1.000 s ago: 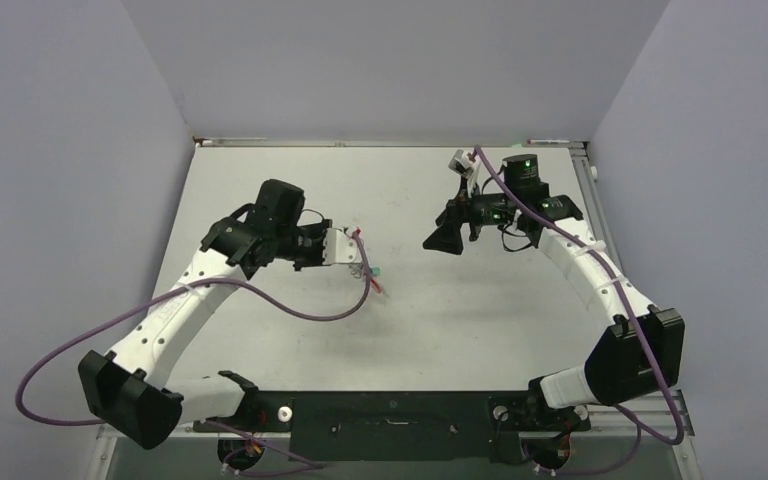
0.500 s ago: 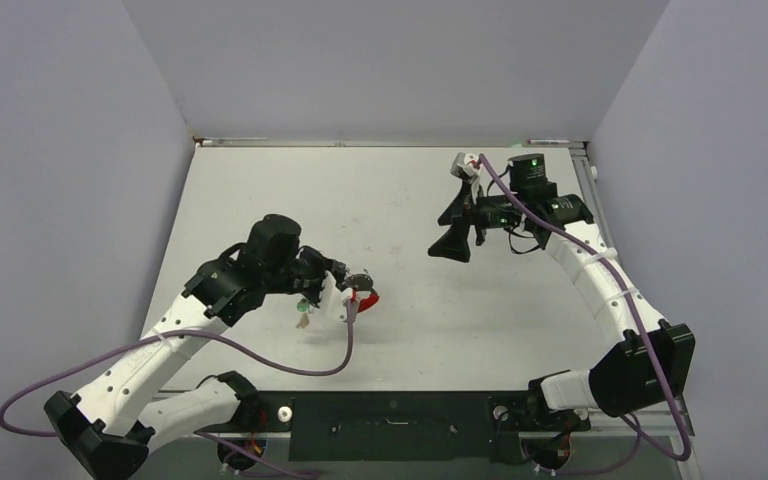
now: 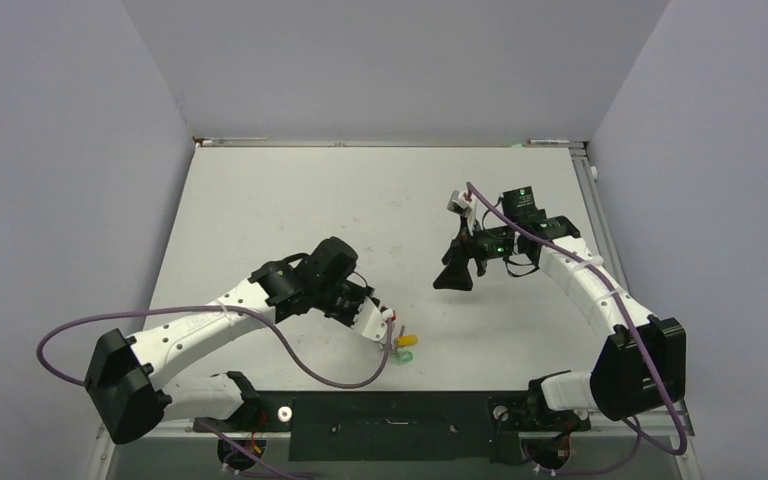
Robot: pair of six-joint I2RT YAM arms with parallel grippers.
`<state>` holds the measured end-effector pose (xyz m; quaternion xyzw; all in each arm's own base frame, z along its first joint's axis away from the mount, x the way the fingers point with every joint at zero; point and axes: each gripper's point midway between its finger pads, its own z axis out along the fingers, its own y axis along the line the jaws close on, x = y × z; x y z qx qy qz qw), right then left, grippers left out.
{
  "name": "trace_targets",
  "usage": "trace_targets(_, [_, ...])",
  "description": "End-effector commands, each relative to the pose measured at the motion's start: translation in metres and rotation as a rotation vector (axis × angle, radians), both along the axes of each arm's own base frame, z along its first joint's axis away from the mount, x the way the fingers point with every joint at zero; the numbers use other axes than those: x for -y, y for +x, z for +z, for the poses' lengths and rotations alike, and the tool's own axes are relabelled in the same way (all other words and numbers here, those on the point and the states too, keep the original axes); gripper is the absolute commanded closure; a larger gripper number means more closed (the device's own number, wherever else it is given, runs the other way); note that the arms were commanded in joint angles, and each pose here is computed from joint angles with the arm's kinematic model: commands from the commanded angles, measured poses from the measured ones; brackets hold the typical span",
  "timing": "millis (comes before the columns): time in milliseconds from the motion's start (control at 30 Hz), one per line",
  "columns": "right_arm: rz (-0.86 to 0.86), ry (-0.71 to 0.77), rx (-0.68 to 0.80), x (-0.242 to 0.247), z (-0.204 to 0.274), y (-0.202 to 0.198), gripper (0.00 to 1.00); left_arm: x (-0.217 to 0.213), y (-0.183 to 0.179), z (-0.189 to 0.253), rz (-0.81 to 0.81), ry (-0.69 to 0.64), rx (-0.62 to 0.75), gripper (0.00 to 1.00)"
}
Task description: Remove the keys from the keyring
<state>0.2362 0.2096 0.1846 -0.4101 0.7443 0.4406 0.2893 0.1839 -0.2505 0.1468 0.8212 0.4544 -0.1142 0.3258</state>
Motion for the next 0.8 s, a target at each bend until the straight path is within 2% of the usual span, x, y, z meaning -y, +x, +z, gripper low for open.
trace_targets(0, [0.074,0.000,0.117,0.004,0.011,-0.003,0.18,0.033,0.008,0.022,-0.042,-0.119,0.019,1.00])
trace_targets(233, [0.147,0.093,0.083,-0.004,0.000,-0.016,0.33,0.033,0.017,-0.008,-0.071,-0.080,0.069,1.00])
trace_targets(400, [0.077,0.137,0.073,-0.012,-0.009,0.000,0.37,0.024,0.024,-0.029,-0.055,-0.063,0.140,1.00])
trace_targets(467, [0.039,0.150,0.068,-0.014,-0.015,0.007,0.36,0.026,0.031,-0.031,-0.039,-0.093,0.191,1.00])
trace_targets(600, [-0.021,0.174,0.072,-0.021,-0.027,0.018,0.23,0.029,0.043,-0.030,-0.060,-0.149,0.337,1.00])
trace_targets(767, [-0.032,0.168,0.024,-0.035,-0.049,0.023,0.22,0.034,0.056,-0.014,-0.120,-0.211,0.564,1.00])
